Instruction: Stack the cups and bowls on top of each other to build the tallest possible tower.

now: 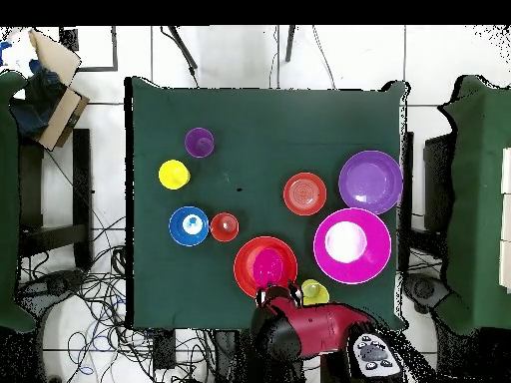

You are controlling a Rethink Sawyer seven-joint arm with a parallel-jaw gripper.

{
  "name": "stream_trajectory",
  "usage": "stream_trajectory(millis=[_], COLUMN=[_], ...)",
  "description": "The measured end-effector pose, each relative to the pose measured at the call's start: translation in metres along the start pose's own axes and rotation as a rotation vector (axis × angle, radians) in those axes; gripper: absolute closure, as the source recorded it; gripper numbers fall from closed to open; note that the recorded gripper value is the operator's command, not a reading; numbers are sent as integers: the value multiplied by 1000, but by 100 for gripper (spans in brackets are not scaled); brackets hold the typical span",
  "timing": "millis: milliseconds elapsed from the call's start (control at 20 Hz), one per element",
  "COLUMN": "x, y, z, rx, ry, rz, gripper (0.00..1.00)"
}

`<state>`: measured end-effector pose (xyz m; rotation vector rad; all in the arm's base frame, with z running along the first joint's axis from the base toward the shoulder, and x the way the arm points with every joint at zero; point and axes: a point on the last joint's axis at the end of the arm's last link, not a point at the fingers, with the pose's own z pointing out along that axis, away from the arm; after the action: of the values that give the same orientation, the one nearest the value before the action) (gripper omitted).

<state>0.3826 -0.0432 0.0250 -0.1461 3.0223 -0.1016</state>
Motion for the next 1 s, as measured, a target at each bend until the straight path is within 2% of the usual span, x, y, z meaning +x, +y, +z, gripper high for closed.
stream_trajectory(millis=[450, 1000], x=[-4, -29], y=[-3, -12], z=[-5, -20], rx=[6, 13], ry=[-15, -75], rz=[5, 12], gripper=[0, 0])
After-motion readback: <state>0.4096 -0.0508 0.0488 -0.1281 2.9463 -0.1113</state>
